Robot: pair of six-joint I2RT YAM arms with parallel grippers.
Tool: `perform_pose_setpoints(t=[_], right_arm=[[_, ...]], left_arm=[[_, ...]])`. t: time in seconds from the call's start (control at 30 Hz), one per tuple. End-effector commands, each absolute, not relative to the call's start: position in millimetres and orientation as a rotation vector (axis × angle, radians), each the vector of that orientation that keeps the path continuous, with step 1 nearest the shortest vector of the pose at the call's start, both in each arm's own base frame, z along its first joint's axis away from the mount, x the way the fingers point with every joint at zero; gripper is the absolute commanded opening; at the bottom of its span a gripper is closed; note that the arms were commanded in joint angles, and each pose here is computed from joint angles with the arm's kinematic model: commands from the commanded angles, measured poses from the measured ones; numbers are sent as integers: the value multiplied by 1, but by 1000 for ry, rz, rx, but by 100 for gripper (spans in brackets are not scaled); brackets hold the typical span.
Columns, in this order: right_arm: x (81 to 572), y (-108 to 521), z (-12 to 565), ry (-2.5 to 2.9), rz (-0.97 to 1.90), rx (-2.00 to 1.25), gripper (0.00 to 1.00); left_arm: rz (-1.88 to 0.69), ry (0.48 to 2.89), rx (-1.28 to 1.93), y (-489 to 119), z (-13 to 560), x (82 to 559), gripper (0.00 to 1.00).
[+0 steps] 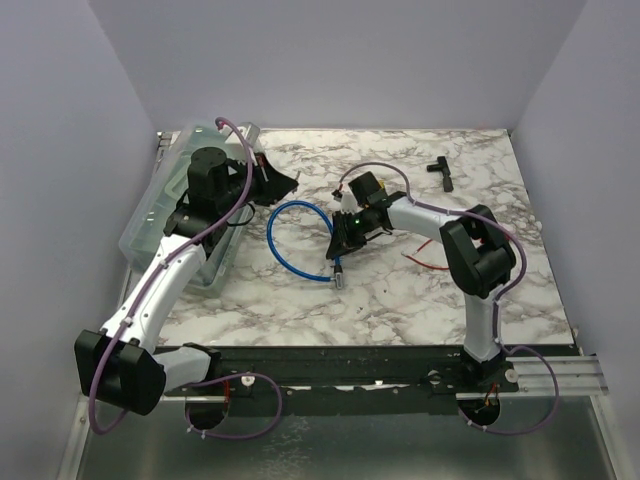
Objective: Lock with the key
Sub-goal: Place the lock at the center of the board.
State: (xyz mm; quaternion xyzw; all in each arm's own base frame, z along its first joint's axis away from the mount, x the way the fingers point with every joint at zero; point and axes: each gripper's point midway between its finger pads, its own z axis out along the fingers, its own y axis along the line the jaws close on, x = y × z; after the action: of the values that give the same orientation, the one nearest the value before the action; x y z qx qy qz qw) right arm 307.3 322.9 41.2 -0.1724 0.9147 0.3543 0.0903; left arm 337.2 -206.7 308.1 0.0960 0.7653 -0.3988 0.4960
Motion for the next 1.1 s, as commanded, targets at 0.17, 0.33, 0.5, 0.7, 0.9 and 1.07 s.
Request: perform_pose_setpoints(t=[0.17, 0.33, 0.5, 0.7, 0.9, 1.07], right_arm=[[303, 353, 43, 2794, 1206, -363, 18], [296, 369, 53, 2780, 1303, -371, 28], [290, 383, 74, 2698, 1489, -394, 42], [282, 386, 92, 2649, 1598, -463, 58], [273, 364, 102, 2620, 1489, -550, 87], [278, 333, 115, 2569, 1356, -584, 99]], left_arm=[[-882, 1869, 109, -177, 311, 352, 0], [-878, 1876, 96, -172, 312, 355, 0], [-876, 1894, 122, -173, 305, 352, 0], [-853, 1914, 206, -174, 294, 346, 0], [-845, 1943, 303, -176, 276, 338, 0], [-836, 1961, 384, -178, 256, 329, 0]])
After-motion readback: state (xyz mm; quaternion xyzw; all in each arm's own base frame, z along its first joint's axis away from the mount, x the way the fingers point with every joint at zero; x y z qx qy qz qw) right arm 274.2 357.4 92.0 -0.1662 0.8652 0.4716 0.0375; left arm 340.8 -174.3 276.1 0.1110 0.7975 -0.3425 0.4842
